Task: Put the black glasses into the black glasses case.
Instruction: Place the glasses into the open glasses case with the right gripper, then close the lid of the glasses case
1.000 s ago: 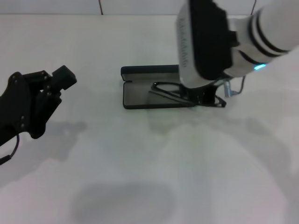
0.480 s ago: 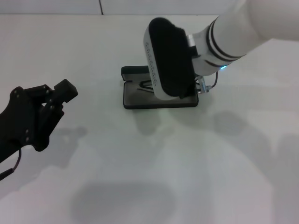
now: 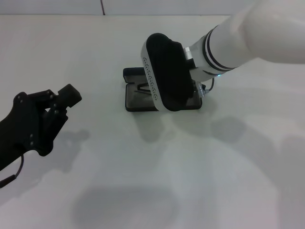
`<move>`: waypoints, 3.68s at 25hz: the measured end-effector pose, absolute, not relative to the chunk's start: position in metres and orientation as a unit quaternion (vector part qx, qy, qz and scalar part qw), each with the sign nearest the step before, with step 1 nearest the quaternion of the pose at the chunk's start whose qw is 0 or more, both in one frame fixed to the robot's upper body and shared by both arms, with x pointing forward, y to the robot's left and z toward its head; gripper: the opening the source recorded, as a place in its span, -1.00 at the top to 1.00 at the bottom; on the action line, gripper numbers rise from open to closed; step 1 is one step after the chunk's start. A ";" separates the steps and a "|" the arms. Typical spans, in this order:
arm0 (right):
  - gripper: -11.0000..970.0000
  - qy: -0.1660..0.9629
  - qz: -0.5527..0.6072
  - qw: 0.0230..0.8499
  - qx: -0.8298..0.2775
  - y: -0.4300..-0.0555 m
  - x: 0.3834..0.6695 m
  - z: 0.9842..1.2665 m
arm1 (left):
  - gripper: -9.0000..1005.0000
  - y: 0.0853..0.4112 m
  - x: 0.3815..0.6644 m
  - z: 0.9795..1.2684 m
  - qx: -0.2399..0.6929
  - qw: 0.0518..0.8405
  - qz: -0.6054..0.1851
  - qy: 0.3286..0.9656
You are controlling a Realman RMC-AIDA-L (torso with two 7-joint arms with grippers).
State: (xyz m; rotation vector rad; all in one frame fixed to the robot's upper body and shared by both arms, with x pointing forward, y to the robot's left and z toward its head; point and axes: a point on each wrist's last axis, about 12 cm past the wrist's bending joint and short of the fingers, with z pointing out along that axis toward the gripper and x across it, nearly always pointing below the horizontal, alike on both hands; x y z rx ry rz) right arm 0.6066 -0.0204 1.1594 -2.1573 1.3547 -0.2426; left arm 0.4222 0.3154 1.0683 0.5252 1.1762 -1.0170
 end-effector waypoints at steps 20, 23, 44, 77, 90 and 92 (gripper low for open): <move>0.65 0.507 -0.101 0.285 -0.807 -0.023 0.610 1.151 | 0.92 0.313 0.422 1.067 0.233 0.680 -0.455 0.526; 0.64 0.507 -0.100 0.284 -0.807 -0.023 0.610 1.151 | 0.92 0.313 0.422 1.067 0.233 0.680 -0.455 0.526; 0.59 0.520 -0.106 0.309 -0.789 -0.036 0.573 1.154 | 0.92 0.314 0.426 1.072 0.244 0.678 -0.462 0.517; 0.40 0.707 0.412 0.470 -0.330 -0.323 0.481 1.141 | 0.50 0.209 0.644 1.153 0.415 0.419 -0.342 0.731; 0.39 0.693 0.430 0.470 -0.336 -0.312 0.494 1.132 | 0.48 0.185 0.645 1.126 0.426 0.381 -0.283 0.770; 0.39 0.692 0.431 0.470 -0.337 -0.311 0.496 1.132 | 0.50 0.187 0.645 1.124 0.424 0.380 -0.277 0.774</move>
